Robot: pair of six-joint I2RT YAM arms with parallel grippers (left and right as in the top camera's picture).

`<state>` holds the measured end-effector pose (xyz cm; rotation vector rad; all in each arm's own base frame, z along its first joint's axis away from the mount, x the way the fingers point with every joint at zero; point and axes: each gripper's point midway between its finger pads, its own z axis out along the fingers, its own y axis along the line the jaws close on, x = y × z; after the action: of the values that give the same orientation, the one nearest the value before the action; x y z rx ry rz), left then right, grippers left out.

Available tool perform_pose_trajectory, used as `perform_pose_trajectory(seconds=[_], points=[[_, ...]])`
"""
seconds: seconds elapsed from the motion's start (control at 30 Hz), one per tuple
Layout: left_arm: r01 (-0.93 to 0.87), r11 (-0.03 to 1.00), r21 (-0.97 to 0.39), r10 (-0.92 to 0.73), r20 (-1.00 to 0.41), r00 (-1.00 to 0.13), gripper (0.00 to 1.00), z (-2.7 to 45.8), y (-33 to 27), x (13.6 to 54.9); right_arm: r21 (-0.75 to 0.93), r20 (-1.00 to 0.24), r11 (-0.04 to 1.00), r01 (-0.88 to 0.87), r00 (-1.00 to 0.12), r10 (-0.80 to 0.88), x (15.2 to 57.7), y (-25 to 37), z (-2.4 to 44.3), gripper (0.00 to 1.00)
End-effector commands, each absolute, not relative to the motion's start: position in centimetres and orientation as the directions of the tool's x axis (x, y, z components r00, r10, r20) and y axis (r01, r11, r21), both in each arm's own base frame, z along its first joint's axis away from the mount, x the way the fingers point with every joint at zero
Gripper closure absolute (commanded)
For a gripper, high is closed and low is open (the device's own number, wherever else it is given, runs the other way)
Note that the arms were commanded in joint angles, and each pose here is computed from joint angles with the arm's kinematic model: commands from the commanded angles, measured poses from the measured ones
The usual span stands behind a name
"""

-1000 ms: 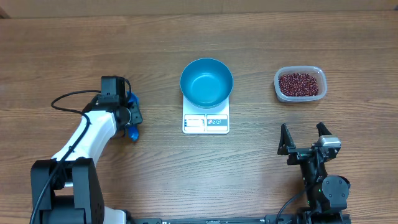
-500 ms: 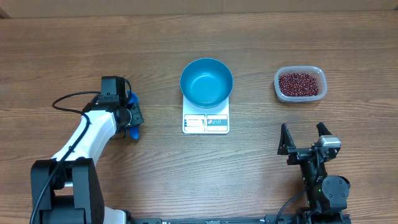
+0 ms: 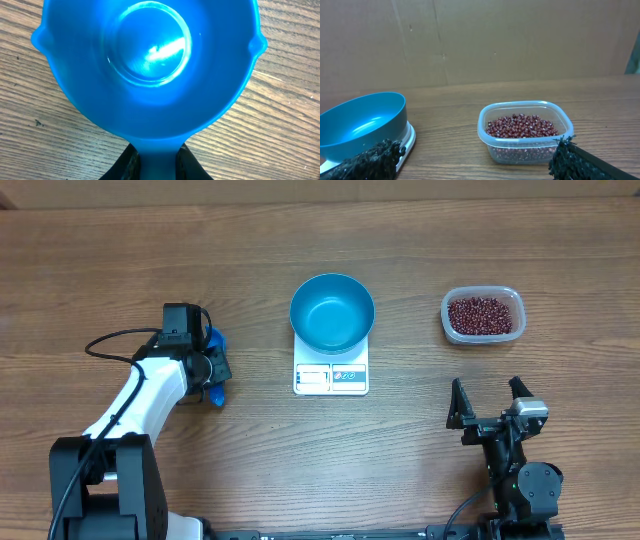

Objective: Scoop item into bowl and weigh 150g on scale
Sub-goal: 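Close the left gripper on the blue scoop handle, then lift the blue scoop with the left gripper toward the scale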

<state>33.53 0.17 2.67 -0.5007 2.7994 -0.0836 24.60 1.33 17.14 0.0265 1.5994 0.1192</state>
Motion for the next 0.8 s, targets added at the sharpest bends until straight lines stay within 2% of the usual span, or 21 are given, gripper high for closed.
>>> perform_pose_trajectory(seconds=[0.0,0.37,0.77], points=[[-0.342,0.93,-0.132,-0.366,-0.298,-0.881,0.9,3.8,0.1,34.7,0.096,-0.995,0.994,-0.049,-0.029,0.095,24.6,1.2,17.0,0.0],[-0.323,0.933,-0.16,-0.358,-0.315,-0.879,0.96,10.5,-0.5,37.3,0.096,-0.995,0.994,-0.05,-0.029,0.095,24.6,1.2,17.0,0.0],[-0.152,0.88,-0.45,-0.324,-0.335,-0.885,0.94,20.4,-9.0,39.9,0.096,-0.995,0.994,-0.049,-0.029,0.095,24.6,1.2,17.0,0.0]])
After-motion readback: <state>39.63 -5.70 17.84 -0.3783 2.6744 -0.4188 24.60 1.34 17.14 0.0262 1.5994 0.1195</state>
